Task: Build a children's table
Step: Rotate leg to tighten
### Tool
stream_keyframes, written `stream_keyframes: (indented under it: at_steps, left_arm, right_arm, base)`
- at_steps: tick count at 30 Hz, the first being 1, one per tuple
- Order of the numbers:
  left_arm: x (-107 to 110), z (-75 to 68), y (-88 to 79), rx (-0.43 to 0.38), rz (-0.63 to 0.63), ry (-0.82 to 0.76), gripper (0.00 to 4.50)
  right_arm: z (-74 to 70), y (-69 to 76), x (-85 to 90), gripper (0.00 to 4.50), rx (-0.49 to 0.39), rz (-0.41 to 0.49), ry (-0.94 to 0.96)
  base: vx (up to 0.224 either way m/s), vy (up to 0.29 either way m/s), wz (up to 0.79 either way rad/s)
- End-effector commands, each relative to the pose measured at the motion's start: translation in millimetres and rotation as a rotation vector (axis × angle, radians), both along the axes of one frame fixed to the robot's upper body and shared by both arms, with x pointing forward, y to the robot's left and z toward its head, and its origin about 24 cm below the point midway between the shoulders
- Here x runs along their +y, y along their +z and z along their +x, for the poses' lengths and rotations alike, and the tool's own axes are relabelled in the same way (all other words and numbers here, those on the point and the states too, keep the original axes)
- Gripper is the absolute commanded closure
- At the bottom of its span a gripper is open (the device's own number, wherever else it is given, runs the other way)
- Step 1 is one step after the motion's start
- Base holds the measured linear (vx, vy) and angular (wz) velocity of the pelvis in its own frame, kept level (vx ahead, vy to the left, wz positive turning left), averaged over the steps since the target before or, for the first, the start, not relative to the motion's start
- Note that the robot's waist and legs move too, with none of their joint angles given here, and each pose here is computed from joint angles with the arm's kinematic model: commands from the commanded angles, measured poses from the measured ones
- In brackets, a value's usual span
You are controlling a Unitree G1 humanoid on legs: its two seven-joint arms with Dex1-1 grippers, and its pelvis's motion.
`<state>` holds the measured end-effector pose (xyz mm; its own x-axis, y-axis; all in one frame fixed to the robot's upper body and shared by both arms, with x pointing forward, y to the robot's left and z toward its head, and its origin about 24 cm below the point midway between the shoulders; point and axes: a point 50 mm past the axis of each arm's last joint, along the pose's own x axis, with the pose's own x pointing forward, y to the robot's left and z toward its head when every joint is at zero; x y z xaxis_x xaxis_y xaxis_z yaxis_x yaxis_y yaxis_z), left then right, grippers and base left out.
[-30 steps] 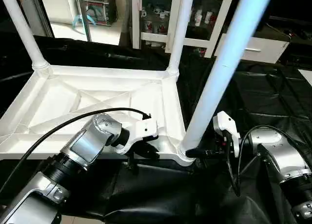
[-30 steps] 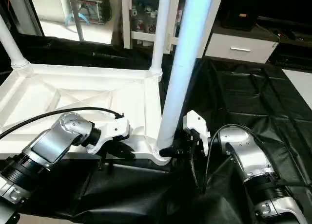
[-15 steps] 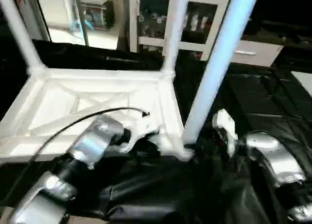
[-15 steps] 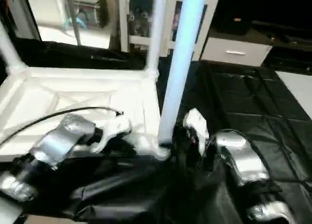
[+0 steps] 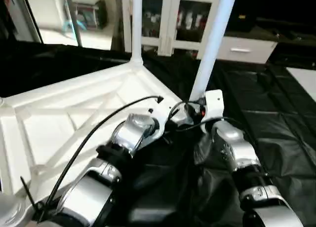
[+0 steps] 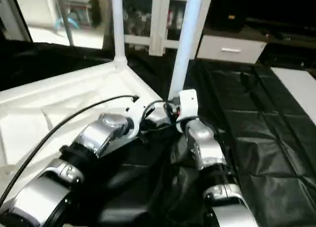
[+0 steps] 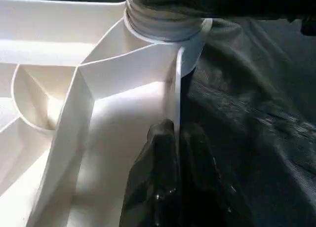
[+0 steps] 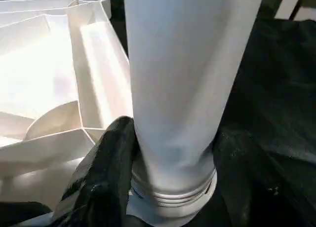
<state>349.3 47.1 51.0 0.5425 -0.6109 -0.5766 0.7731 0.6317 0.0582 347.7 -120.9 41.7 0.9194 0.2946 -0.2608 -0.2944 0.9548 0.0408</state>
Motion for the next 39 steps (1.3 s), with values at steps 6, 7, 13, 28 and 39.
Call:
stream_keyframes:
  at_steps: [6, 7, 13, 28, 39]
  left_arm:
    - [12.3, 11.5, 10.1, -0.116, 0.038, -0.016, 4.5]
    - [13.0, 10.1, 9.3, -0.124, 0.043, -0.059, 4.5]
    - [27.6, -7.2, -0.8, -0.047, 0.051, -0.286, 4.5]
    - [60.6, -46.1, 0.0, 0.096, 0.044, -0.655, 4.5]
    - [56.5, -58.0, 3.6, 0.13, 0.026, -0.726, 4.5]
  right_arm:
    - [-14.0, 0.1, 12.9, 1.82, -0.011, 0.124, 0.206]
    - [-16.1, 3.6, 9.7, 1.76, -0.019, 0.141, 0.241]
    - [-38.1, 22.7, -31.0, 1.12, -0.027, 0.09, 0.518]
    - [-77.5, 28.4, -80.2, 0.06, 0.151, -0.201, 0.915]
    - [-65.4, 21.4, -57.9, 0.03, 0.12, -0.167, 0.964]
  base:
    - [0.0, 0.0, 0.0]
    - [0.0, 0.0, 0.0]
    - [0.0, 0.0, 0.0]
    - [0.0, 0.0, 0.0]
    - [0.0, 0.0, 0.0]
